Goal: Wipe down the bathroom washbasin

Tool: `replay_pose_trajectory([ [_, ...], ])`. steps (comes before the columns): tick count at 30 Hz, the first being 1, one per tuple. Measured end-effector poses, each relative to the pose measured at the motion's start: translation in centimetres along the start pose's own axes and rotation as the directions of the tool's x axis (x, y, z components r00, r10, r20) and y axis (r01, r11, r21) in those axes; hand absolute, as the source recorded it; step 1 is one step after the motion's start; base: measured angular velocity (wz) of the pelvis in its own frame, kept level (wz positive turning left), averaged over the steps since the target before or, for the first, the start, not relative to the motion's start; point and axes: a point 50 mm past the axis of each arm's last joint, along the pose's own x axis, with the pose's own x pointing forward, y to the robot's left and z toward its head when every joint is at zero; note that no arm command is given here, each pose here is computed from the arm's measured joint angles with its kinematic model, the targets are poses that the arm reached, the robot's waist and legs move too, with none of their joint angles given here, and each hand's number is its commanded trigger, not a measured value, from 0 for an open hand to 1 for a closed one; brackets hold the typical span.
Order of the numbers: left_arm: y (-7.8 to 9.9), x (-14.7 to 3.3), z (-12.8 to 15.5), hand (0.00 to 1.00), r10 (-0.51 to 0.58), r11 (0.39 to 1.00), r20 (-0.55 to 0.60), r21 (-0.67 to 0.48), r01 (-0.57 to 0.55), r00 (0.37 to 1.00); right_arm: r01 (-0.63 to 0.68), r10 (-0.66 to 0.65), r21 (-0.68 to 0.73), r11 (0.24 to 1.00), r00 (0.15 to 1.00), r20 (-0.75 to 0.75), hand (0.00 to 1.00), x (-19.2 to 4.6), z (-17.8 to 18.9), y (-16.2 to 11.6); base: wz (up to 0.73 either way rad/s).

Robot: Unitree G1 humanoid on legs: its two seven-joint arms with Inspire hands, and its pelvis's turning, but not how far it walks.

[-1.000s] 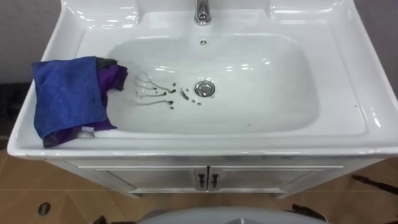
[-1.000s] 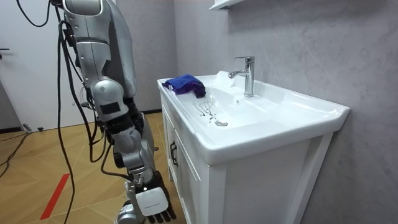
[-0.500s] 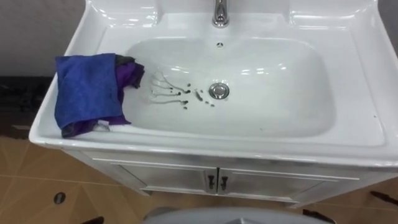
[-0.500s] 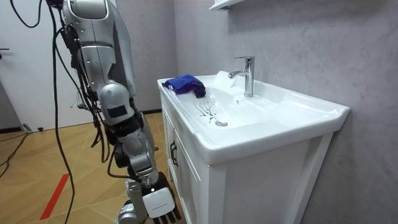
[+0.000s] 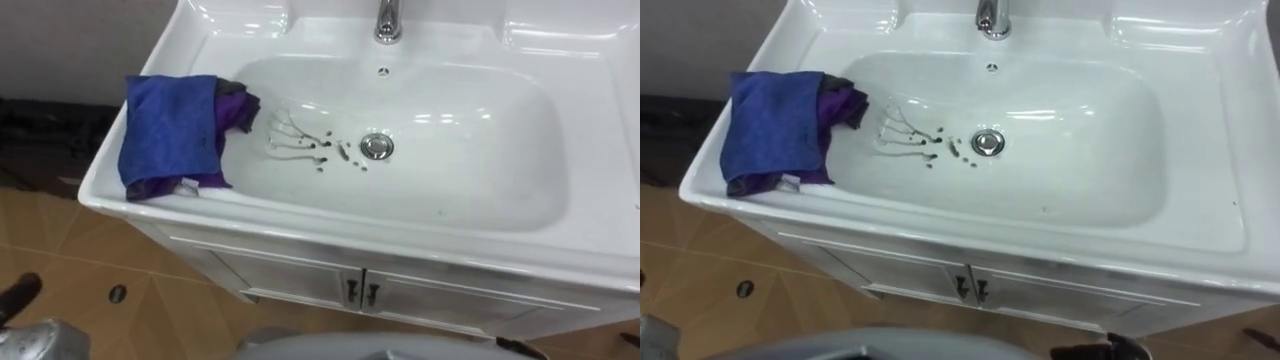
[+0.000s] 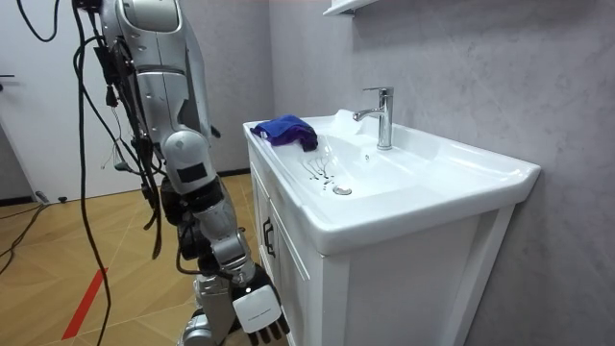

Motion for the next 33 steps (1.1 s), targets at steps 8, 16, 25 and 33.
replay_pose_trajectory([
  [8,-1.6,-0.2,8.0,0.00,0.019,0.982,0.278,-0.187,0.035,0.960,-0.004,0.003,-0.032,0.999,1.000,-0.008,0.00,-0.1,-0.6,-0.4,-0.03],
  [16,-3.4,-2.5,13.2,0.00,-0.016,0.958,0.503,-0.238,0.157,0.864,-0.024,0.025,-0.048,0.999,1.000,0.018,0.00,-0.1,-0.2,-0.5,0.00],
  [25,-4.5,-7.2,17.2,0.00,-0.120,0.957,0.790,-0.069,0.282,0.601,-0.041,0.041,-0.002,0.999,0.999,0.034,0.00,0.0,0.1,-0.3,0.03],
  [33,-6.3,-11.6,18.5,0.00,-0.261,0.904,0.881,0.081,0.419,0.394,-0.058,0.057,0.014,0.998,0.998,0.038,0.00,0.0,0.3,0.1,-0.02],
])
